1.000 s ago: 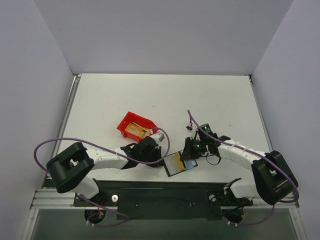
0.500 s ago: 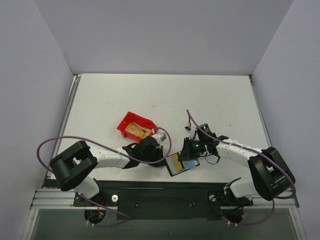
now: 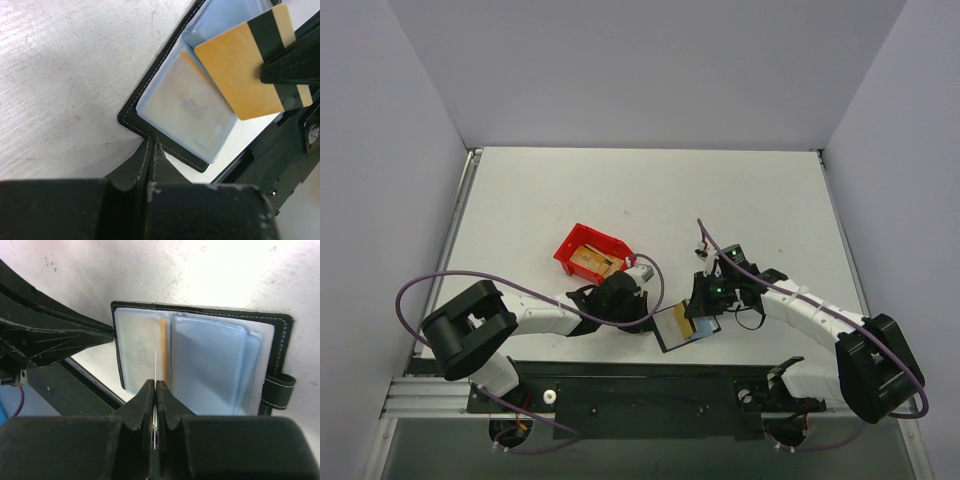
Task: Put the credit cards into the card holder
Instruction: Insert the credit card into the card holder.
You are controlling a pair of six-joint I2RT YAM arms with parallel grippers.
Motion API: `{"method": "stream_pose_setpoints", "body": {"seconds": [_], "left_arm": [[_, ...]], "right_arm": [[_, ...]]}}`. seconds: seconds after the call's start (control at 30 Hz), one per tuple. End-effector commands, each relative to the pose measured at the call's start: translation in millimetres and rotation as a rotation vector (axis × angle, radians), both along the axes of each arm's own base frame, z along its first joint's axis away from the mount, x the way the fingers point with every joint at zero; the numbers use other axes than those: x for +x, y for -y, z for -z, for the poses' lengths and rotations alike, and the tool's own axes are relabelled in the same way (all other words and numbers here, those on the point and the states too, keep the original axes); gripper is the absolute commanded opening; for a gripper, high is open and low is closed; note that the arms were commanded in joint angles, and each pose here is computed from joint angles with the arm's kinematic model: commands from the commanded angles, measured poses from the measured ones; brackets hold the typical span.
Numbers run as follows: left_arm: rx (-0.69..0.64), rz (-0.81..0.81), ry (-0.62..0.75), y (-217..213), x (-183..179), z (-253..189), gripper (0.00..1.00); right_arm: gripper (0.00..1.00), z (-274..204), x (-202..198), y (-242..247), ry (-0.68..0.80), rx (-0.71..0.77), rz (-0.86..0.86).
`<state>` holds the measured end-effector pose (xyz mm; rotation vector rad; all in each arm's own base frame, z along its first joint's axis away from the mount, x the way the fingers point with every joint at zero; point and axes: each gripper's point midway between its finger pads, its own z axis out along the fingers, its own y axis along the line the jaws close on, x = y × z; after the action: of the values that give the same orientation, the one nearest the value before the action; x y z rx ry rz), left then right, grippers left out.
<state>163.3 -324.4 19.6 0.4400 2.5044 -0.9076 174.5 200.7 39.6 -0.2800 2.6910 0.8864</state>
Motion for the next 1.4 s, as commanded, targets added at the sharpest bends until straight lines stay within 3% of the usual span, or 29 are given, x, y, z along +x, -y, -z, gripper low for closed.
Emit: {"method": "stream_pose_setpoints", "body": {"seconds": [0.0, 1.37], "left_arm": [[0.02, 0.005, -0.004, 1.3, 0.0, 2.9, 0.0], [0.028, 0.002, 0.003, 0.7, 2.1, 3.5, 0.0]], "right_arm": [[0.0, -4.2, 6.7, 14.2, 0.026, -0.087, 0.01], [0.0, 19.6, -11.4, -8.1, -0.117, 0.023, -0.045]]}}
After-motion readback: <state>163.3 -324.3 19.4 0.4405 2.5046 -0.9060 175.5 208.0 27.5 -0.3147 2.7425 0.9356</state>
